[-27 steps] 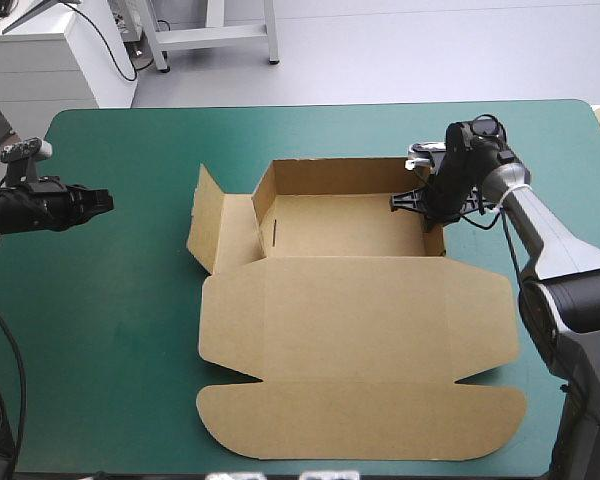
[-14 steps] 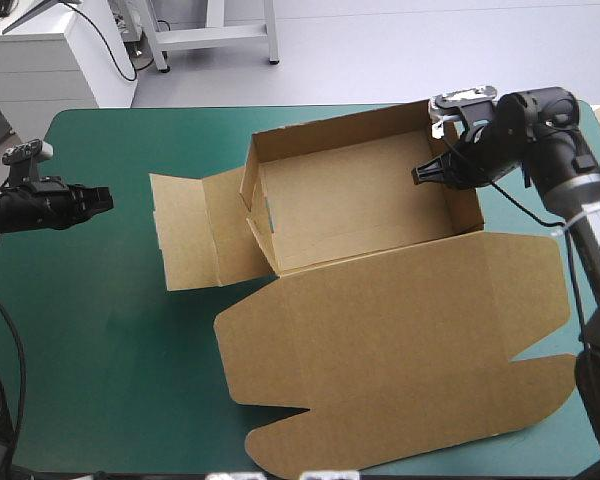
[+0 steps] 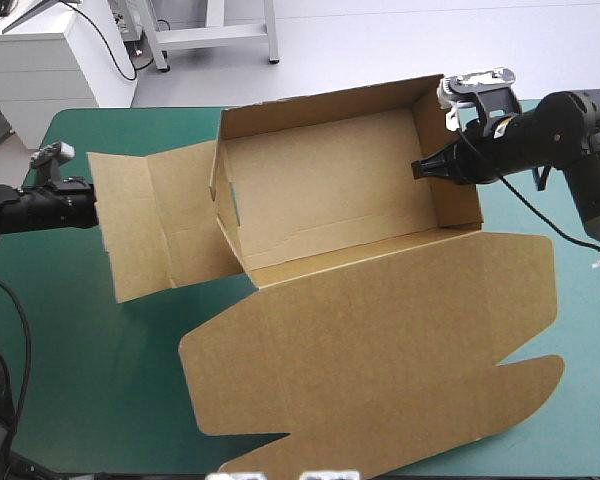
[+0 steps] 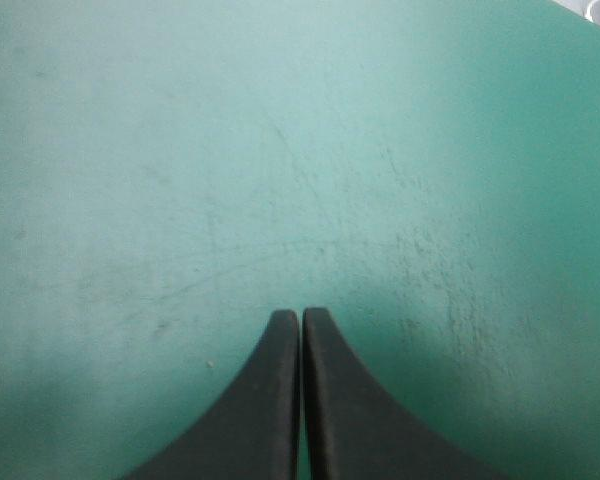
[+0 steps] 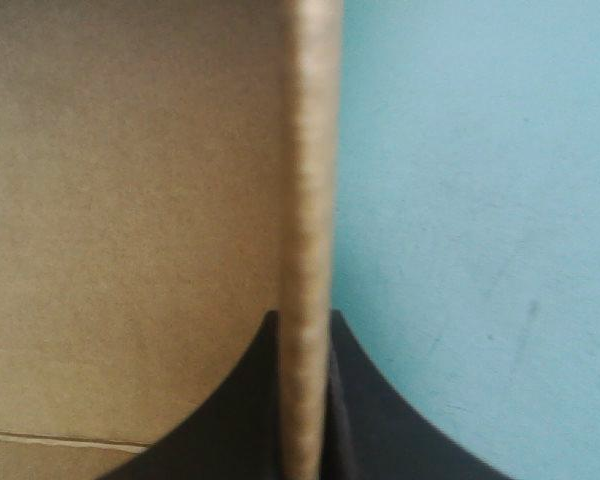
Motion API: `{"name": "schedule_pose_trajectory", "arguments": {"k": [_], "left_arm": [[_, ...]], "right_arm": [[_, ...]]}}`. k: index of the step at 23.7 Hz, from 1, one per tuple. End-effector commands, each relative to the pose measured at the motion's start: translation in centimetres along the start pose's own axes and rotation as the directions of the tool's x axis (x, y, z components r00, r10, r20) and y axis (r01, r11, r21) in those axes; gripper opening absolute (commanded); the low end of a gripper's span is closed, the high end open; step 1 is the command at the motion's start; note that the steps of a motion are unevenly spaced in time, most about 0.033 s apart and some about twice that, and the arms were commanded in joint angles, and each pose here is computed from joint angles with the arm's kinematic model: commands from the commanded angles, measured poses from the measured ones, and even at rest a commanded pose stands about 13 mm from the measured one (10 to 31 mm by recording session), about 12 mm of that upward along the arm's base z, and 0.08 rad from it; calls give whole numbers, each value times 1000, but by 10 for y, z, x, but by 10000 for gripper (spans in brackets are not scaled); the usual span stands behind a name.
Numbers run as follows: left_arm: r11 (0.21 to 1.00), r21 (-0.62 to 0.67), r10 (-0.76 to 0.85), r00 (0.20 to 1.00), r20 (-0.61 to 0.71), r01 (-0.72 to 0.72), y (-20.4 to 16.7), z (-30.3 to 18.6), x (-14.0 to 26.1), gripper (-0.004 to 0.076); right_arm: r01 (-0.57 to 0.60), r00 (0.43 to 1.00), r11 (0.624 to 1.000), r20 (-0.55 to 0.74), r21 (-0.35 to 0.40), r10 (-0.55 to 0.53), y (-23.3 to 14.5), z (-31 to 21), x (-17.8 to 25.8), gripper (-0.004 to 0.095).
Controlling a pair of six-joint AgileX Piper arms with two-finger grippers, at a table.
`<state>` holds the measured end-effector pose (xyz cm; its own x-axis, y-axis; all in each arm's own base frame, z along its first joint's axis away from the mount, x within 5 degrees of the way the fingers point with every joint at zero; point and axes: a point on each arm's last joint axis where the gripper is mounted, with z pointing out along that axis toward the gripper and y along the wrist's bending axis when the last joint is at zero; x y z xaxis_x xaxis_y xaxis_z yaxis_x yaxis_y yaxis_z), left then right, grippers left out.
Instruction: Fold the box
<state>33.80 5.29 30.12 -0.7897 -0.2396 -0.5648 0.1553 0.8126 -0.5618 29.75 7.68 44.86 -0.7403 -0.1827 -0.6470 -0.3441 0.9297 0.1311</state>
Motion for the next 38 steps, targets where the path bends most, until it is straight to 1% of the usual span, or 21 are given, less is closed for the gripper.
{"name": "schedule_pose_trajectory", "arguments": {"k": [1, 4, 5, 6, 7, 8, 10, 12, 15, 21, 23, 26, 28, 29, 31, 32, 33, 38], "left_arm": [[994, 103, 41, 999, 24, -43, -42, 7, -3, -8], [986, 155, 61, 998, 18, -63, -67, 22, 0, -8], [975, 219, 35, 999, 26, -40, -80, 26, 0, -8], [968, 249, 24, 999, 26, -29, -85, 27, 1, -8], [957, 287, 24, 999, 21, -30, -94, 27, 2, -8], [949, 309, 54, 998, 38, -63, -104, 23, 3, -8], [938, 325, 92, 990, 106, -122, -124, 9, 3, -8], [928, 334, 125, 982, 143, -167, -141, 1, 5, -8], [890, 393, 195, 972, 134, -233, -160, 5, 14, -8], [862, 463, 150, 977, 153, -205, -171, 3, 13, -8], [857, 475, 142, 977, 156, -201, -172, 2, 13, 13], [819, 531, 167, 976, 142, -218, -177, 0, 17, 208], [806, 550, 168, 975, 147, -221, -178, -2, 17, 360], [799, 562, 157, 976, 148, -214, -180, -2, 16, 463], [790, 579, 135, 979, 155, -201, -181, -4, 15, 570], [786, 587, 127, 979, 157, -196, -182, -4, 15, 610], [779, 596, 122, 980, 155, -192, -183, -5, 15, 628], [768, 611, 135, 981, 141, -194, -184, -5, 17, 619]], "right_arm": [[-7, 989, 997, 146, -75, 17, 8, -15, -13, -19], [-8, 985, 999, 170, -53, 17, 5, -7, -18, -19], [-3, 984, 1000, 177, -17, 6, 0, 0, -21, -19], [-7, 984, 1000, 178, 5, 6, -3, 1, -21, -19], [-7, 985, 998, 171, 63, -4, -9, 6, -22, -19], [-8, 986, 993, 165, 115, -11, -14, 10, -23, -19], [-8, 986, 986, 165, 165, -20, -20, 14, -24, -19], [-22, 982, 986, 187, 166, -9, -21, 16, -27, -19], [-25, 978, 986, 207, 164, -9, -21, 16, -29, -19], [-25, 978, 986, 207, 164, -9, -21, 16, -29, -19], [-25, 978, 986, 207, 164, -9, -21, 16, -29, -19], [-21, 978, 984, 206, 174, -15, -22, 15, -29, -19], [-20, 979, 984, 205, 178, -18, -22, 15, -29, -19], [-20, 979, 984, 205, 178, -18, -22, 15, -29, -19], [-19, 979, 983, 205, 180, -19, -22, 15, -29, -19], [-19, 979, 983, 205, 180, -19, -22, 15, -29, -19], [-19, 979, 983, 203, 180, -19, -22, 15, -28, -19], [-19, 979, 983, 203, 180, -19, -22, 15, -28, -17]]}}
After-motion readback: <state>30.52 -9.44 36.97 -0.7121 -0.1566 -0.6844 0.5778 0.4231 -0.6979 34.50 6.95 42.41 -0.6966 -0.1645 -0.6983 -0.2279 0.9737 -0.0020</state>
